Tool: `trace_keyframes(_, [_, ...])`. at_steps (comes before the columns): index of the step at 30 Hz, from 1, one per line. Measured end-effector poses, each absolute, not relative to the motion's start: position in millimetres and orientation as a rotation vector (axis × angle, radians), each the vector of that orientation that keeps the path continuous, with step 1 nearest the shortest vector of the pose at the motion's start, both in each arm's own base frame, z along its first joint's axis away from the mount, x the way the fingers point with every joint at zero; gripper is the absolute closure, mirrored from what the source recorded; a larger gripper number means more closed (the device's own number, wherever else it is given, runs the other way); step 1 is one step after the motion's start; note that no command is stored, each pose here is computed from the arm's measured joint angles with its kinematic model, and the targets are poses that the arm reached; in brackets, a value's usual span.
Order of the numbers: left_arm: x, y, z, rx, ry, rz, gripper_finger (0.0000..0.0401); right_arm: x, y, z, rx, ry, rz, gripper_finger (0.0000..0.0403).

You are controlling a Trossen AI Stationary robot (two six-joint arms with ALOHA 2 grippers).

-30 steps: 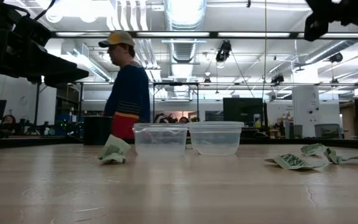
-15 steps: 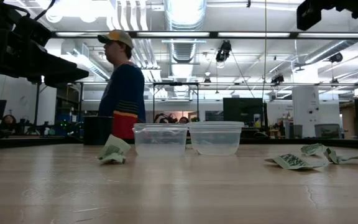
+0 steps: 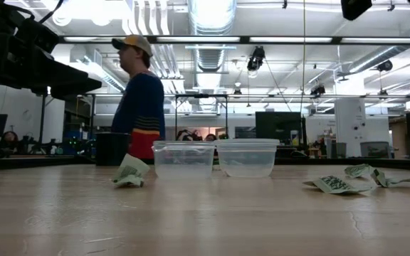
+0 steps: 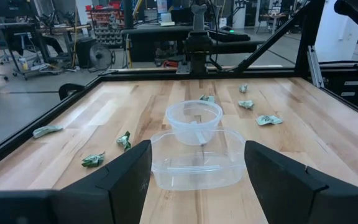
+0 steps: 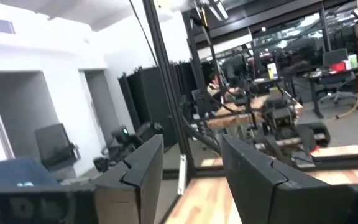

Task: Pick and place Stevia / Truvia into bins
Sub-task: Put the green stevia packet into the right transparent container

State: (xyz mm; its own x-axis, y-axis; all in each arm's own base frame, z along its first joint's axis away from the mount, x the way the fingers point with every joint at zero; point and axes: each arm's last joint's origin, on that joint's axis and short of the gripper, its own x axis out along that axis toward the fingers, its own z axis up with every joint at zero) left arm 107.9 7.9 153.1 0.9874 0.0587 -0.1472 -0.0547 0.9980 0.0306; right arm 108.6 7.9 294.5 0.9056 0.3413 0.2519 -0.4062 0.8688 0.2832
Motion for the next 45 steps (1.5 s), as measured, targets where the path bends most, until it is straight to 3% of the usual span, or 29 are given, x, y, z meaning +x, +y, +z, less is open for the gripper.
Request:
trace_keyframes(5, [108,8,153,0.027,0.149,0.057,0.0161,109,9,295,0.369,-0.163,0.379,0.0250])
trace_keyframes(10, [108,8,153,0.027,0.148,0.057,0.0161,111,8,297,0.461,-0.057,0.192,0.0250])
trace_keyframes(23, [108,8,153,0.027,0.148,0.057,0.0161,126,29,297,0.567,0.380,-0.249,0.0250])
trace_keyframes(32, [108,8,153,0.027,0.148,0.057,0.0161,141,54,309,0.559,0.592,-0.343,0.0250])
trace_keyframes(45, [108,8,153,0.027,0.148,0.057,0.0161,130,72,323,0.600,1.128,-0.654,0.0250])
